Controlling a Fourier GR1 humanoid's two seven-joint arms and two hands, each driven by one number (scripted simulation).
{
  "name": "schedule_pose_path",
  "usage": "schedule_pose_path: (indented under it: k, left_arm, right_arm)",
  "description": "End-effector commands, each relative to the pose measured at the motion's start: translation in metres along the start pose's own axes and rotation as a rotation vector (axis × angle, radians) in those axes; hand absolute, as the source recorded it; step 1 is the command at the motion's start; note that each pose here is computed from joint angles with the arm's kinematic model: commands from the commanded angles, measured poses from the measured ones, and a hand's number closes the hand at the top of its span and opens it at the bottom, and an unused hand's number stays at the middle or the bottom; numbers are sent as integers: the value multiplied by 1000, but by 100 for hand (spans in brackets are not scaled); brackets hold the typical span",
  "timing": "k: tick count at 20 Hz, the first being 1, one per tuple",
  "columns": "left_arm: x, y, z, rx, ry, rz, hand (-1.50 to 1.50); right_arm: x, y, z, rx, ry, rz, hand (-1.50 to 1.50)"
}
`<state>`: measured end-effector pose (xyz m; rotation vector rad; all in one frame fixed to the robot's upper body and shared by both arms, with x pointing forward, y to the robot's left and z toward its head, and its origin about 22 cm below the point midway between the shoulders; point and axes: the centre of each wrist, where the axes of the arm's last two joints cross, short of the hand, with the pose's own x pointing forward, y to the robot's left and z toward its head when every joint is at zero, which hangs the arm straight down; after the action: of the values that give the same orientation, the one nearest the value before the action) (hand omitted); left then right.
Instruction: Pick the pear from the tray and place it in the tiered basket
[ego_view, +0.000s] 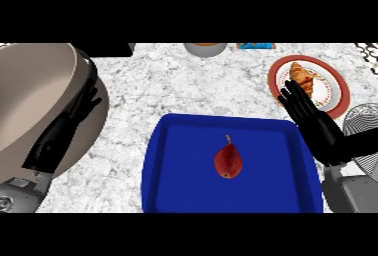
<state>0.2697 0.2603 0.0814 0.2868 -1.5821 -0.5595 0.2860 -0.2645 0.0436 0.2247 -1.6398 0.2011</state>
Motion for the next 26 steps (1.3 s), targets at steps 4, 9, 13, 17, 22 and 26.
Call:
schedule_pose_path:
  k: [4, 9, 13, 17, 22, 26]
  left_arm:
    - [-2, -29, -12, 178, -24, 172, 0]
    - [-1, -59, -10, 220, -3, 336, 0]
    - [-8, -78, -1, 252, -7, 332, 0]
    - [-24, -76, -7, 237, 5, 346, 0]
    - [-18, -60, -8, 261, 19, 321, 0]
    - [-13, -76, -10, 249, -12, 339, 0]
  right_arm:
    - [-1, -34, -14, -183, -102, -297, 150]
    - [-51, -33, 0, -435, 153, -443, -150]
    - [-61, -32, 14, -137, 5, -764, -150]
    - [-48, -54, 29, -5, -58, -612, -150]
    - [38, -114, 43, 113, 57, -128, -150]
    - [95, -101, 19, 300, 161, 259, -150]
